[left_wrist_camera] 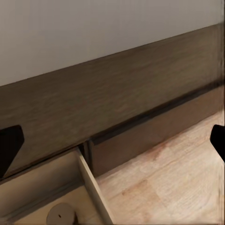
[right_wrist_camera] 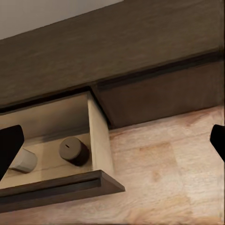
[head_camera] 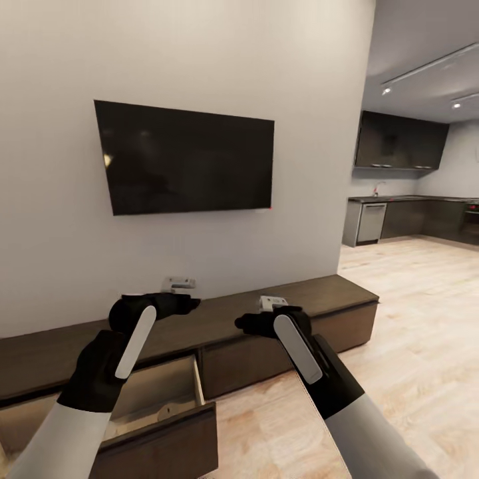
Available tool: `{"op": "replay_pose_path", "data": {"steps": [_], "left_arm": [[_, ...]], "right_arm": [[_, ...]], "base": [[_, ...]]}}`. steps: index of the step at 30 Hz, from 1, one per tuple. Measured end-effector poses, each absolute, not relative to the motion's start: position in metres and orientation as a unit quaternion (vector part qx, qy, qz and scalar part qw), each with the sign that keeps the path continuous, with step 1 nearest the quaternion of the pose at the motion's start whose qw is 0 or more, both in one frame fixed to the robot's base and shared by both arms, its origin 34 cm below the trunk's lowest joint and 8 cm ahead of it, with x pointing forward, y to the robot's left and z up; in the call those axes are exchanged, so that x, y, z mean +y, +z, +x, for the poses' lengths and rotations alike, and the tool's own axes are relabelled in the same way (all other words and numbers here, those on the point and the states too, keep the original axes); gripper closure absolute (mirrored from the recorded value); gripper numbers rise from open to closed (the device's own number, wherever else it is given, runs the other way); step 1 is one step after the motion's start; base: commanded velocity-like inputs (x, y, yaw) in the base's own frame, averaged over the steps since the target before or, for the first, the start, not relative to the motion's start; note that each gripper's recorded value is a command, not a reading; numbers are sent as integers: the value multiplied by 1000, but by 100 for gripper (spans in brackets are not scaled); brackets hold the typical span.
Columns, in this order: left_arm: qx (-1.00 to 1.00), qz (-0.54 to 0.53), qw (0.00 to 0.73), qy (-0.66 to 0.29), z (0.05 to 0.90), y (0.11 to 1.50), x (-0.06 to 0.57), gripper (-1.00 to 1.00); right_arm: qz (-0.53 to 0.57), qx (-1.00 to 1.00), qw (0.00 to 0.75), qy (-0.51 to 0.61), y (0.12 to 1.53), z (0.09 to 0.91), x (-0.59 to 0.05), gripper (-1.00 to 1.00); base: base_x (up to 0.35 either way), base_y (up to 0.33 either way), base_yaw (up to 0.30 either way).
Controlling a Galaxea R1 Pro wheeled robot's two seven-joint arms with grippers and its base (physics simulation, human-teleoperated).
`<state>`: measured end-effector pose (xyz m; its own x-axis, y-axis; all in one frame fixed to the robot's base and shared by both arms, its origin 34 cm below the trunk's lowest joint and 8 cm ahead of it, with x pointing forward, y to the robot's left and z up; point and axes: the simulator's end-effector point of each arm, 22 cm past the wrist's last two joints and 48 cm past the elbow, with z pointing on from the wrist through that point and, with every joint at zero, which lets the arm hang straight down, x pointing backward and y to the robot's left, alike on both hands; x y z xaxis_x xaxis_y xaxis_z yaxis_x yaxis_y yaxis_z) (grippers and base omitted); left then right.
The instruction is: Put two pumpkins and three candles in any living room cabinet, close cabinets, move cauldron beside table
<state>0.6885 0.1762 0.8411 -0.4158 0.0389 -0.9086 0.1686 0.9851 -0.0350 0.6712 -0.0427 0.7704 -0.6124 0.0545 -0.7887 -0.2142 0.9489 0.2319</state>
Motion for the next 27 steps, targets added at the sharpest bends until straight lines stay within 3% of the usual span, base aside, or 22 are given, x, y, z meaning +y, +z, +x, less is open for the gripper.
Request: {"op": "replay_pose_path", "data": {"steps": [9,27], "left_arm": [[836,62,542,-60,686,848,176,-100],[831,63,550,-60,683,870,175,-100]], "right_arm": [[-44,883,442,152,776,670,-46,-100],[-21,881,449,151,795,676,-67,-100]], "base": [[-25,-192,-214],[-1,-12,-215]]}}
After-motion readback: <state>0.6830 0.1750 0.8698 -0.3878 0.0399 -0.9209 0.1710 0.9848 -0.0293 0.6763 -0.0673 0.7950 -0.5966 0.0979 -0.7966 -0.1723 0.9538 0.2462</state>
